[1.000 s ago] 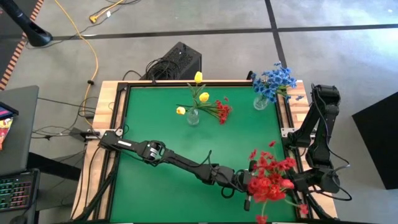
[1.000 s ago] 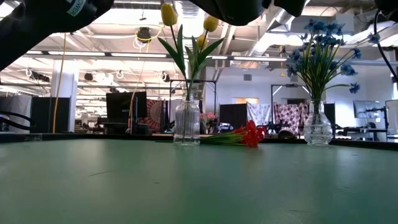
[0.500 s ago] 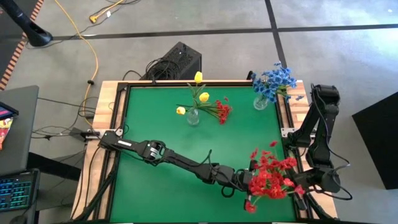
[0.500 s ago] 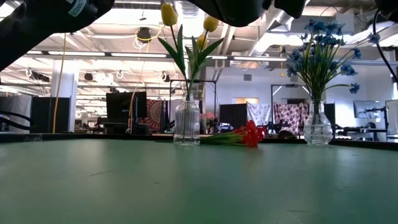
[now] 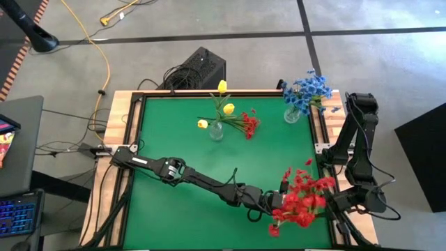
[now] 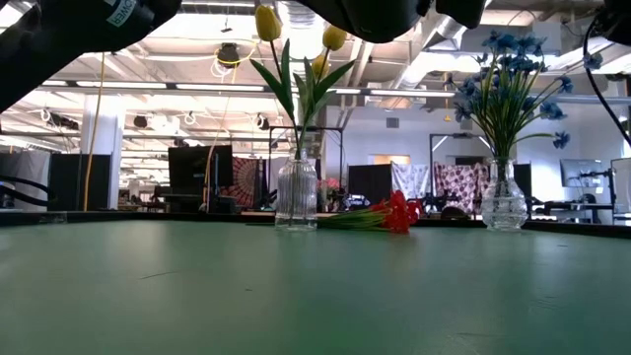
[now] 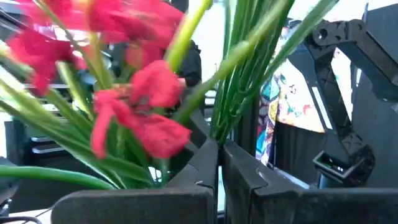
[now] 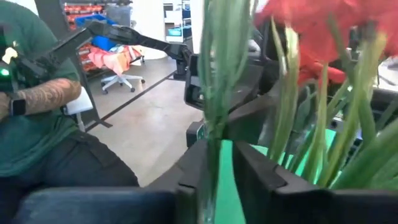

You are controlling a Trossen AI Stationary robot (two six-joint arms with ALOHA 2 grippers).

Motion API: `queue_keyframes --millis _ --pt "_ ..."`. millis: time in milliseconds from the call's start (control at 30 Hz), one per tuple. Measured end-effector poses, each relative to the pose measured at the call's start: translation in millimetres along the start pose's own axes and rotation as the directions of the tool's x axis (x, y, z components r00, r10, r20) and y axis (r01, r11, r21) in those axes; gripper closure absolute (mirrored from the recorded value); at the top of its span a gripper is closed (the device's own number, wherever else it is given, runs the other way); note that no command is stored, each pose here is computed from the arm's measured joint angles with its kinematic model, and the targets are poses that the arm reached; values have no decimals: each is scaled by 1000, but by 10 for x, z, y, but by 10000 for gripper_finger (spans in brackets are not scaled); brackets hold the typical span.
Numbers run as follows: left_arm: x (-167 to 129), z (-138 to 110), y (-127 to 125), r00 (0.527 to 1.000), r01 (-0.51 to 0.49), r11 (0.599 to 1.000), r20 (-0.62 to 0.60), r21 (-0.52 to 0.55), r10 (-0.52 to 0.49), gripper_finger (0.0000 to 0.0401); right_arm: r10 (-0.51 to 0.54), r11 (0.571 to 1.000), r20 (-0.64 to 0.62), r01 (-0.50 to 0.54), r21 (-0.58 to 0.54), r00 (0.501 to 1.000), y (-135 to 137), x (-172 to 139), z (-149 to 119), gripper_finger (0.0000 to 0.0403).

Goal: Sort flowers into vase by color
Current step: Put the bottom red flowers into the yellow vase

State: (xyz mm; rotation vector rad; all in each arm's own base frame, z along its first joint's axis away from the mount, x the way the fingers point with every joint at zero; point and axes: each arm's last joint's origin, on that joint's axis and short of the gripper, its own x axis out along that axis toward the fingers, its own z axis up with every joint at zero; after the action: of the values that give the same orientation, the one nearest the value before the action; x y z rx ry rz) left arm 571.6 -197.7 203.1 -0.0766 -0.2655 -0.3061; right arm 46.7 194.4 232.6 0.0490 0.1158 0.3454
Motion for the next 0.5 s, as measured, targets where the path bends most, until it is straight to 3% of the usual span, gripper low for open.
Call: queue_keyframes --millis 233,333,500 --pt "-1 -12 -2 1000 0 1000 -7 6 0 401 -11 998 -38 13 56 999 -43 -14 -51 201" --pt "-1 -13 -2 1000 0 1000 -8 6 0 401 31 998 -53 -28 56 998 -23 -33 -61 160" --pt "-1 -16 -2 1000 0 1000 -11 5 0 401 113 989 -60 -106 103 992 -2 -118 -31 139"
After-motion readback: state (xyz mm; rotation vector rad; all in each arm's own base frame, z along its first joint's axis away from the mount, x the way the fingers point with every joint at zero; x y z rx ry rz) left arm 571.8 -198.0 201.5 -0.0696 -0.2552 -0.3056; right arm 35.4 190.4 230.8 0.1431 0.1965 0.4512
